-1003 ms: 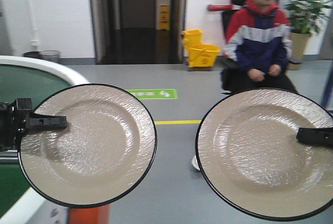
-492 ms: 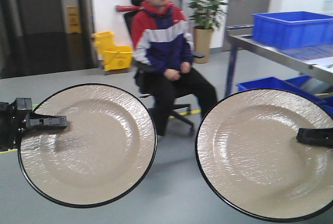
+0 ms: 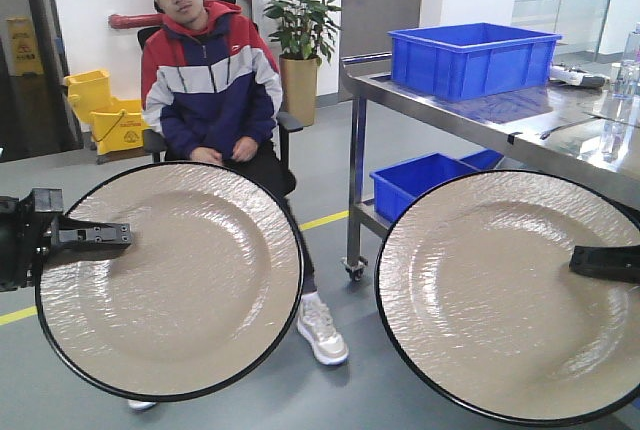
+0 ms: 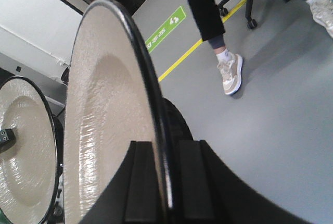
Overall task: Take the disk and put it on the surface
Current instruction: 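Hold both plates upright while the base drives to the steel table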
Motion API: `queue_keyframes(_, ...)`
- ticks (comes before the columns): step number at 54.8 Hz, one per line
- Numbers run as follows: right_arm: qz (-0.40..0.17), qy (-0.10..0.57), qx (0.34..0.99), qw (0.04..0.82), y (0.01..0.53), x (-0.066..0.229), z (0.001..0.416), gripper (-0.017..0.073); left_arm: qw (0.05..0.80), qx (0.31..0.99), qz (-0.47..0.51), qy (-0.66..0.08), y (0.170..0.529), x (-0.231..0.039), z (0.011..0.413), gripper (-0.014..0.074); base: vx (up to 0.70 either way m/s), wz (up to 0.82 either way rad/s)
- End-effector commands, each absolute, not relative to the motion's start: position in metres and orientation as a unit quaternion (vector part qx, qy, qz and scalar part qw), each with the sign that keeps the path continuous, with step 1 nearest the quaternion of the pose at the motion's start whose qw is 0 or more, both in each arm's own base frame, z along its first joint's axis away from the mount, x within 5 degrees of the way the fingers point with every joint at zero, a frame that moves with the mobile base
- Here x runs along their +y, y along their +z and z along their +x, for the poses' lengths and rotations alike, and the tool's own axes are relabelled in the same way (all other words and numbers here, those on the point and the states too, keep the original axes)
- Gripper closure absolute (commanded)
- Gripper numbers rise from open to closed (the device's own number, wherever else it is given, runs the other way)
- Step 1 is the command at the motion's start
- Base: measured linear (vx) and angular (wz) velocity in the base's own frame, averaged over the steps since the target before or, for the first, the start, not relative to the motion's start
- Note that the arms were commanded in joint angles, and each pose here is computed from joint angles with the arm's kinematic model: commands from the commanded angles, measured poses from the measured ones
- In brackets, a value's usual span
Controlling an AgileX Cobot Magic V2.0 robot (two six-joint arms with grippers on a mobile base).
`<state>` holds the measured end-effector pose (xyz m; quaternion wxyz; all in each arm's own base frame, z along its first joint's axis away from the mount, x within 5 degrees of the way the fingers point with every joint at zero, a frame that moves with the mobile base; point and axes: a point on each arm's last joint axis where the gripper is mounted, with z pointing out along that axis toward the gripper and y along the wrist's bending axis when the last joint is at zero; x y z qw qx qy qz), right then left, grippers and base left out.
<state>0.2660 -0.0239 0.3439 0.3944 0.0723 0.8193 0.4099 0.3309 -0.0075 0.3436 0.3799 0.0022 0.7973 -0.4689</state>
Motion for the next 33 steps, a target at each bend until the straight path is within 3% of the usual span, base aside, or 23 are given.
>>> queue_keyframes(1,0.076,0.449,0.776,0.436,0.3726,-0.0201,0.2611,0.0568,0.418,0.747,-0.003,-0.517,0.3792,-0.012,0.3223,0.0595,0.44,-0.12)
queue_keyframes(33,0.076,0.449,0.776,0.436,0.3726,-0.0201,0.2611,0.0568,0.418,0.747,-0.003,-0.517,0.3792,-0.012,0.3223,0.0595,0.48,-0.18)
